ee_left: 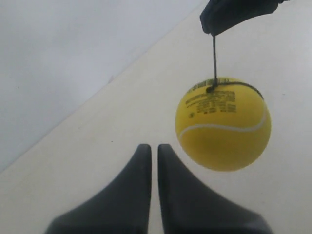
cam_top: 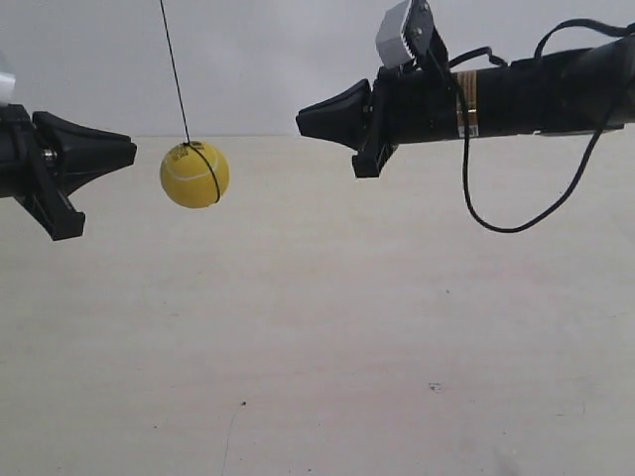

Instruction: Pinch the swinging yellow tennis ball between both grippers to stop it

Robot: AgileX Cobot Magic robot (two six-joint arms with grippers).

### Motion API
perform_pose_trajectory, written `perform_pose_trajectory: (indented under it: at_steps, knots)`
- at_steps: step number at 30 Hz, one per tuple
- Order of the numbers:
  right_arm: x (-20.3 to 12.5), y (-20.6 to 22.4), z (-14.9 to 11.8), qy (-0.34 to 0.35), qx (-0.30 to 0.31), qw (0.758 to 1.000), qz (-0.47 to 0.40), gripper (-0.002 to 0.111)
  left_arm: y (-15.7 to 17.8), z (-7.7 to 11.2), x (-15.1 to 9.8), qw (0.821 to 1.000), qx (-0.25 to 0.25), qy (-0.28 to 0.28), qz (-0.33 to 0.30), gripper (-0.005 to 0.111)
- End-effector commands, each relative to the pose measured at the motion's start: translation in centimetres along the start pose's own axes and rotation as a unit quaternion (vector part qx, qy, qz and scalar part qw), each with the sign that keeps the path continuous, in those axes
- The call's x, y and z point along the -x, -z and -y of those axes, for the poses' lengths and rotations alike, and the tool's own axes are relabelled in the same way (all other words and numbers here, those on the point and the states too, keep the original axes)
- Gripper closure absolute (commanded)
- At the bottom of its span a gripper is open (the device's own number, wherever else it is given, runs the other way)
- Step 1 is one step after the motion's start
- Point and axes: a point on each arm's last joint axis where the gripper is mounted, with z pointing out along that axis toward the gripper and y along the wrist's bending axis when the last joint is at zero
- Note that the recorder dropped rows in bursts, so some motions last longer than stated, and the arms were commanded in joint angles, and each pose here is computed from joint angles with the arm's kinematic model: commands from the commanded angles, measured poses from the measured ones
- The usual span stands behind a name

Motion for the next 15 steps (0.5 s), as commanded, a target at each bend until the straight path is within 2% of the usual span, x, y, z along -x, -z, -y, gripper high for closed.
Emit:
perform_pose_trajectory:
  at_steps: [1,4,7,9,10,11,13,14,15]
  knots:
    - [3.8,1.8,-0.1,0.012,-0.039,0.999,-0.004,0.108,1.8,0.2,2.6,0.999,0.03,0.009,0.041,0.102]
    - [6.7,3.2,-1.2,0.019,-0.038,0.999,-0.004,0.108,4.0,0.8,5.3,0.995,0.06,0.008,0.08,0.102]
    - [9.3,4.9,-3.0,0.033,-0.027,0.998,-0.038,0.108,6.7,1.8,8.0,0.989,0.098,0.008,0.111,0.102]
    - [11.1,6.0,-3.8,0.025,-0.044,0.998,-0.04,0.108,8.7,2.7,9.7,0.983,0.121,0.002,0.137,0.102]
    - [11.7,6.5,-3.9,0.018,-0.063,0.997,-0.038,0.108,9.6,3.2,10.4,0.98,0.132,-0.002,0.148,0.102]
    - [12.5,7.4,-3.9,0.017,-0.12,0.992,-0.039,0.108,11.3,4.1,11.5,0.974,0.152,-0.009,0.165,0.102]
    - [13.6,8.8,-4.1,0.016,-0.193,0.98,-0.037,0.108,13.7,5.5,12.7,0.964,0.19,-0.027,0.182,0.102]
    - [14.5,10.2,-4.5,0.023,-0.248,0.968,-0.033,0.108,15.6,6.6,13.5,0.954,0.228,-0.043,0.192,0.102]
    - [15.0,11.0,-4.7,0.025,-0.277,0.96,-0.029,0.108,17.0,7.5,13.9,0.944,0.254,-0.054,0.202,0.102]
